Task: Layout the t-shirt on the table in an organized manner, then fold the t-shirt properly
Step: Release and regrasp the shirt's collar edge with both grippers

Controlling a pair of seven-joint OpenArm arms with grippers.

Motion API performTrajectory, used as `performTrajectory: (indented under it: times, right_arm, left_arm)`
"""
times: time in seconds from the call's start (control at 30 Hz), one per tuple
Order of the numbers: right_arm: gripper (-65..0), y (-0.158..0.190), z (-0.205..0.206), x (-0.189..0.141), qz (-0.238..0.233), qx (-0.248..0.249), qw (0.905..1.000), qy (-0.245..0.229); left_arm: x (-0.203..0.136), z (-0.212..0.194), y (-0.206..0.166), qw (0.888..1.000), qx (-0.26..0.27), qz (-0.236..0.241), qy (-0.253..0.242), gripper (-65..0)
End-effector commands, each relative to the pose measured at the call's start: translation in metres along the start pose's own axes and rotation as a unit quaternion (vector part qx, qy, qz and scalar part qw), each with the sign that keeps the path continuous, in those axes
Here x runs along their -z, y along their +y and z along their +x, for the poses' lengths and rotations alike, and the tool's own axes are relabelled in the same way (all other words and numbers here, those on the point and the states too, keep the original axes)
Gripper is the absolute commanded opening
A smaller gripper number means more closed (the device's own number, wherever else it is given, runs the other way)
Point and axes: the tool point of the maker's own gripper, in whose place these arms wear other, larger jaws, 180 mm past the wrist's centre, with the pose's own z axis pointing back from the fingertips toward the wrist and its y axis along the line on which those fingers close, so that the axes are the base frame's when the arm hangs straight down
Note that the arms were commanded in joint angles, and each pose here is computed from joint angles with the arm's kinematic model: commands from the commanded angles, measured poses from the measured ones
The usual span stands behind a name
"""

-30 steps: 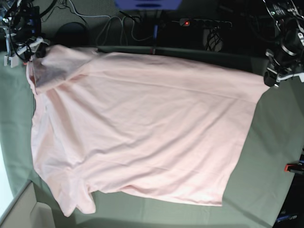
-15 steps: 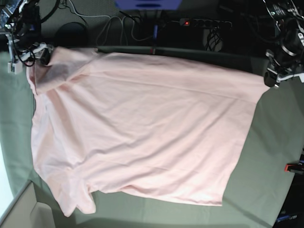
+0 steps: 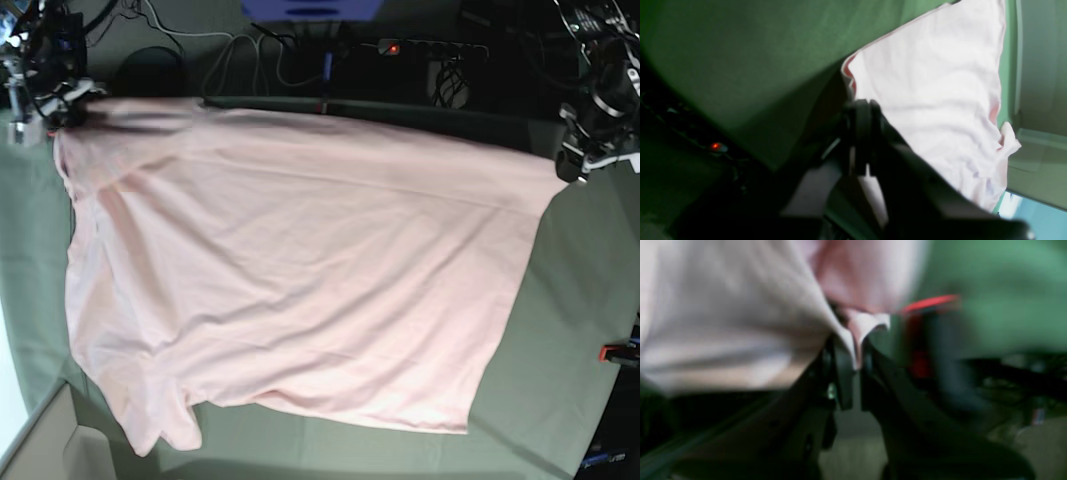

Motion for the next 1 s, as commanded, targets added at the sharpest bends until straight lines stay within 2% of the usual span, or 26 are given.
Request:
performTrajectory:
  times: [0.0, 0.2, 0.3, 0.5, 0.63, 0.7, 0.83, 0.97]
  right_arm:
    - [-65.0, -0.009, 0.015, -0.011, -0.017, -0.002, 0.9994, -0.029]
    - [-65.0, -0.029, 0.037, -0.047, -0.077, 0.005, 0.9939, -0.078]
    - [-65.0, -0.031, 0.03, -0.06, -0.094, 0.01, 0.9924, -0.078]
    - [-65.0, -0.013, 0.019, -0.078, -0.098, 0.004, 0.9925, -0.072]
    - [-65.0, 0.009, 0.011, -0.071, -0.065, -0.013, 0.9963, -0.055]
    - [-65.0, 0.025, 0.006, -0.065, -0.039, -0.024, 0.998, -0.043]
    - [-65.0, 0.056, -0.009, -0.059, 0.008, -0.041, 0.9989, -0.019]
    - [-65.0, 0.066, -0.012, -0.056, 0.023, -0.044, 0.9987, -0.014]
  left_arm:
    - [-0.003, 0.011, -0.007, 1.0, 0.0, -0.011, -0.015, -64.8]
    - [-0.004, 0.012, -0.008, 1.0, 0.002, -0.013, -0.015, -64.8]
    - [-0.005, 0.012, -0.009, 1.0, 0.002, -0.014, -0.016, -64.8]
    - [-0.006, 0.012, -0.008, 1.0, 0.002, -0.014, -0.017, -64.8]
    - [-0.009, 0.016, -0.005, 1.0, 0.002, -0.011, -0.022, -64.8]
    - [-0.018, 0.027, -0.002, 0.999, 0.001, -0.006, -0.04, -64.8]
    - [-0.027, 0.038, -0.013, 0.998, 0.018, -0.016, -0.06, -64.8]
    - [-0.028, 0.039, -0.019, 0.998, 0.024, -0.022, -0.063, -64.8]
